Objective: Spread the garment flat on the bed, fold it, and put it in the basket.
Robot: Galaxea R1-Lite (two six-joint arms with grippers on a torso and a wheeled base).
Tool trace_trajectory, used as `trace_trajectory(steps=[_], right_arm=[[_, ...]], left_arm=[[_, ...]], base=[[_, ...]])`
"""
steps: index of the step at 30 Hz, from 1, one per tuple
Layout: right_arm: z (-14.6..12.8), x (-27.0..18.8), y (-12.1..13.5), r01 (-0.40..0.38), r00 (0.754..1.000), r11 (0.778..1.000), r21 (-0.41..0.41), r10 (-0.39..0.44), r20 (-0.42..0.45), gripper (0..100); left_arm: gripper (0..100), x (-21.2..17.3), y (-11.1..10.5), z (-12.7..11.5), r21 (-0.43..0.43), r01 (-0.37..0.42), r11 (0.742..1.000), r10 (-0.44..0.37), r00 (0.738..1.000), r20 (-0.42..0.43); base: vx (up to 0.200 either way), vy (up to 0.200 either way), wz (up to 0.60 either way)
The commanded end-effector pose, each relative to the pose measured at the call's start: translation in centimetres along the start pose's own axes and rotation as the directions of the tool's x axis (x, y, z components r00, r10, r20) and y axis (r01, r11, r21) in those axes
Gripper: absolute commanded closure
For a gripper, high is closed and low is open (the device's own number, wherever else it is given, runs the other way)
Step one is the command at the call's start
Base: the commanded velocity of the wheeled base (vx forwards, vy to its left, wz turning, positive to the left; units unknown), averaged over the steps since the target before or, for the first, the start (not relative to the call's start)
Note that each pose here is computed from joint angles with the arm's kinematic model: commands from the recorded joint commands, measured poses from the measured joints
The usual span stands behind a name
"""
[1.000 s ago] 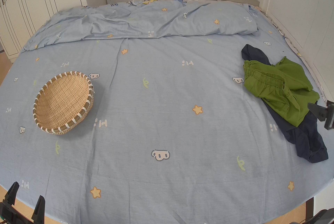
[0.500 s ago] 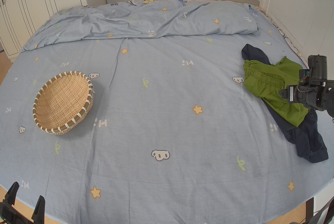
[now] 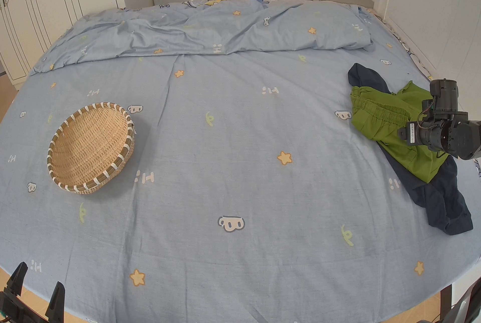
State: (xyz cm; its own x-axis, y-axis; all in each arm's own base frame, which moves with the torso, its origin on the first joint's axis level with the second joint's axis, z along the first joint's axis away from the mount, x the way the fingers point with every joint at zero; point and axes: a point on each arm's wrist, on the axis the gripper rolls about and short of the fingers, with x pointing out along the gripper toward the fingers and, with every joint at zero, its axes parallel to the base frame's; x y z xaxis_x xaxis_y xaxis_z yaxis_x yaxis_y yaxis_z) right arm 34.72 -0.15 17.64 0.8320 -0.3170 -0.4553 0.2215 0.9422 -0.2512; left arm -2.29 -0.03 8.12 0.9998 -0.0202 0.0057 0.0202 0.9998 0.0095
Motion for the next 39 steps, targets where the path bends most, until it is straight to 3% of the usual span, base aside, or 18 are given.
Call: trace_trajectory(steps=[1, 9, 10, 25, 30, 35, 37, 39], right_arm=[[-0.2, 0.0, 0.2, -0.005, 1.0, 1.0, -0.006, 0.005, -0.008, 0], [-0.5, 0.2, 0.5, 0.012, 1.0, 1.0, -0.012, -0.012, -0.019, 0], [-0.6, 0.4, 0.5, 0.011, 1.0, 1.0, -0.013, -0.012, -0.022, 100], [-0.2, -0.2, 0.7, -0.011, 1.0, 1.0, 0.0, 0.011, -0.001, 100], [2.3, -5.6, 1.4, -0.123, 0.988, 0.992, -0.016, 0.124, 0.093, 100], [4.2, -8.7, 2.3, -0.196, 0.978, 0.98, 0.02, 0.194, 0.073, 100], [5.9, -11.0, 3.0, -0.289, 0.956, 0.95, 0.118, 0.281, 0.081, 100], [6.9, -12.6, 3.0, -0.37, 0.929, 0.915, 0.161, 0.361, 0.084, 100]], left_arm=[[0, 0.0, 0.0, -0.5, 0.0, 0.0, 1.0, 0.0, 1.0, -0.001], [0, 0.0, 0.0, -0.5, 0.0, 0.001, 1.0, -0.001, 1.0, -0.001], [0, 0.0, 0.0, -0.5, 0.0, 0.0, 1.0, 0.0, 1.0, -0.001], [0, 0.0, 0.0, -0.5, 0.0, 0.0, 1.0, 0.0, 1.0, -0.001], [0, 0.0, 0.0, -0.5, 0.0, 0.001, 1.0, -0.001, 1.0, -0.001], [0, 0.0, 0.0, -0.5, 0.0, 0.0, 1.0, 0.0, 1.0, -0.001], [0, 0.0, 0.0, -0.5, 0.0, 0.0, 1.0, 0.0, 1.0, -0.001], [0, 0.0, 0.0, -0.5, 0.0, 0.0, 1.0, 0.0, 1.0, -0.001]], base=[[0.0, 0.0, 0.0], [0.0, 0.0, 0.0], [0.0, 0.0, 0.0], [0.0, 0.0, 0.0], [0.0, 0.0, 0.0], [0.0, 0.0, 0.0], [0.0, 0.0, 0.0], [0.0, 0.0, 0.0]])
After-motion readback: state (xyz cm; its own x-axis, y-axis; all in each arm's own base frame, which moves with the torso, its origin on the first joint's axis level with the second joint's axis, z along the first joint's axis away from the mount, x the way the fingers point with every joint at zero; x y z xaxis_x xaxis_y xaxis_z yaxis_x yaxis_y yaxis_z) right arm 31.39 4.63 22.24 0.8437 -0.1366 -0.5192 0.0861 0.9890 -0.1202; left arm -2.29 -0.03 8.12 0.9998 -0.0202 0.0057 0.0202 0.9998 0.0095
